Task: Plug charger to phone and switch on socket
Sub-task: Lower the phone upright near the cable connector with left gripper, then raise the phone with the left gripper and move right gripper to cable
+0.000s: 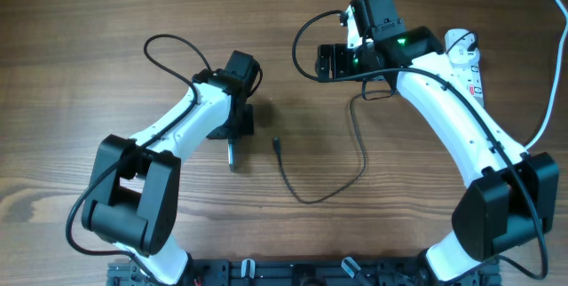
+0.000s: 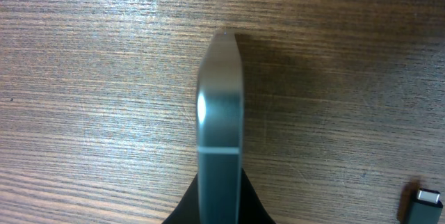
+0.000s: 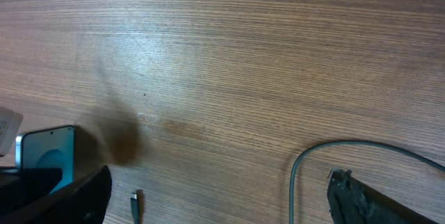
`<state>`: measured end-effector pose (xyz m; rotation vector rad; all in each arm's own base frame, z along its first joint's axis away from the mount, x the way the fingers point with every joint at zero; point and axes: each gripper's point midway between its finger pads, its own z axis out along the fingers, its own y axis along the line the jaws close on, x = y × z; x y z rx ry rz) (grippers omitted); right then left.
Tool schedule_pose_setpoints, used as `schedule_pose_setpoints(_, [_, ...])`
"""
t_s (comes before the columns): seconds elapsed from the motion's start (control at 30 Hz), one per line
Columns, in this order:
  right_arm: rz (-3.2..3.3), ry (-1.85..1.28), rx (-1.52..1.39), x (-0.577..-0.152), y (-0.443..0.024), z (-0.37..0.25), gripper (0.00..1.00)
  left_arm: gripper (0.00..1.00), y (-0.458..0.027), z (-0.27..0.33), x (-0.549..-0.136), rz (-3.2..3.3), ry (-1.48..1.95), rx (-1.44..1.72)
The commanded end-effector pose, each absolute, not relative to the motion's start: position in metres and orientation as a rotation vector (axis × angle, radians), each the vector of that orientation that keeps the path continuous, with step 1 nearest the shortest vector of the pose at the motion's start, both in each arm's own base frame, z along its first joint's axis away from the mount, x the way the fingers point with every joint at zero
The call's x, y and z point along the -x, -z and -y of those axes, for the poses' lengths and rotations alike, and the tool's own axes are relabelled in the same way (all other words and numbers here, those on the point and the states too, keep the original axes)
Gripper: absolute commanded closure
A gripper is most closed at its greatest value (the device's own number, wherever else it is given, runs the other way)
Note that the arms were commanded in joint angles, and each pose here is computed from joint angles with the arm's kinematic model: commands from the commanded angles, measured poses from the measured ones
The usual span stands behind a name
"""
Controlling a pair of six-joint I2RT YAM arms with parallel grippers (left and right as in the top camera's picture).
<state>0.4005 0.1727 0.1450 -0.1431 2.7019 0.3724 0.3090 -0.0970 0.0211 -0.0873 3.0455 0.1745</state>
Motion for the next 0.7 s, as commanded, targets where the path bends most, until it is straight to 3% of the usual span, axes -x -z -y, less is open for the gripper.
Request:
schedule_pose_setpoints(0.0, [-2.717,-0.343,0.160,-0.401,-0.136,-0.170,0.00,0.96,-0.025,0.101,-0.317,-3.028,-0.130,0.151])
schedule_pose_setpoints(0.2, [-2.717,-0.343,0.160,-0.401,-0.136,-0.170,0.00,0.96,-0.055,0.133,-0.332,-2.982,0.426,0.252])
schedule_pose_setpoints(0.47, [-2.717,-0.343,0.160,-0.401,-0.136,-0.170,0.00,0.96,-0.158,0.150,-0.354,-2.608,1.459,0.284])
schedule_pose_setpoints(0.67, [-2.705,-0.472,0.124,-0.402,-0.141,-0.185,0.00,0.96,-0.188,0.114,-0.365,-2.418,1.673,0.350])
